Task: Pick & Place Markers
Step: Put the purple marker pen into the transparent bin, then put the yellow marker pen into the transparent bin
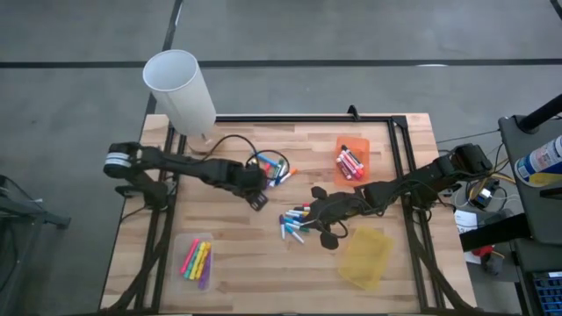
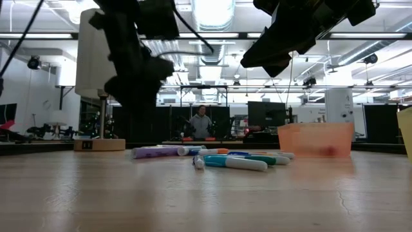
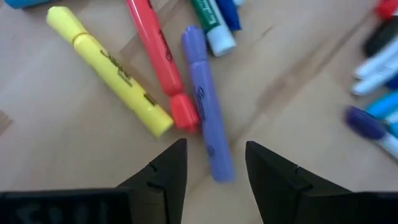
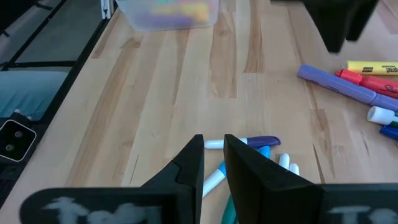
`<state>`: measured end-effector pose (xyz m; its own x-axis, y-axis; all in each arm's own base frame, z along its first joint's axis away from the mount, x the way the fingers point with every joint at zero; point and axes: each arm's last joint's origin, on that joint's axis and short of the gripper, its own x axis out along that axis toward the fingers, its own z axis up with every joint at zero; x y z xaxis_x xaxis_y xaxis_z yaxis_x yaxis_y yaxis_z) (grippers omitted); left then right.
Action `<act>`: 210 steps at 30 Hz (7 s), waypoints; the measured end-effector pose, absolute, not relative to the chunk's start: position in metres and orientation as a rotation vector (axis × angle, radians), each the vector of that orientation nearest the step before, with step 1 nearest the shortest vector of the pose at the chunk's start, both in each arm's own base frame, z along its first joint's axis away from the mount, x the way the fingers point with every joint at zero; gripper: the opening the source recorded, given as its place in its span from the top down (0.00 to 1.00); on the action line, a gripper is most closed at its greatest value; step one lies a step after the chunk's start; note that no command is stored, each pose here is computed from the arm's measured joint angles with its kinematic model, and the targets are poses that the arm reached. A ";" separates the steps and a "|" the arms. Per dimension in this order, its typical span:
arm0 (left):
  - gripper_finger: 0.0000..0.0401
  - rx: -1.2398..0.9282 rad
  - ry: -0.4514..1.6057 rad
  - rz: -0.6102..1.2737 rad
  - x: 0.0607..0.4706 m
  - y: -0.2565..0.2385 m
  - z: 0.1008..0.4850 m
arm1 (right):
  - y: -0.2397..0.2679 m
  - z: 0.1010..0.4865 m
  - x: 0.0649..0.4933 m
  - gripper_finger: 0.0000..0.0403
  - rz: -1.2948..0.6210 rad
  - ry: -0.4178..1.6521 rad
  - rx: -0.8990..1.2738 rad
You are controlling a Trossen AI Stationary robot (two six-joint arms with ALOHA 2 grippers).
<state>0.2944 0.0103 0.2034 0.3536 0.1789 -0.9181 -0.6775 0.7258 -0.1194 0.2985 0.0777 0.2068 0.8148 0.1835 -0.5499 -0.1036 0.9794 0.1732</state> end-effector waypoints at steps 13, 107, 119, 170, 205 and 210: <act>0.61 -0.542 1.212 0.581 0.312 0.015 0.156 | 0.078 0.205 0.298 0.86 0.154 0.604 0.134; 0.69 -0.902 1.421 0.799 0.129 -0.214 0.211 | 0.076 0.200 0.295 0.86 0.093 0.617 0.169; 0.69 -0.898 1.395 0.644 0.121 -0.199 0.238 | 0.074 0.200 0.295 0.86 0.015 0.606 0.210; 0.69 -0.891 0.879 0.749 0.250 0.071 0.251 | 0.091 0.207 0.294 0.86 -0.010 0.480 0.183; 0.69 -0.838 1.036 0.979 0.309 0.101 0.157 | 0.111 0.207 0.287 0.86 0.073 0.485 0.115; 0.73 -0.810 1.076 0.964 0.309 0.101 0.153 | 0.111 0.207 0.287 0.86 0.074 0.484 0.115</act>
<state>0.3093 0.1012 0.1526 0.1748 0.2352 -0.9561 -0.9246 0.3731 -0.0772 0.2874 0.1113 0.2071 0.8826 0.0978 -0.4599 -0.0433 0.9909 0.1275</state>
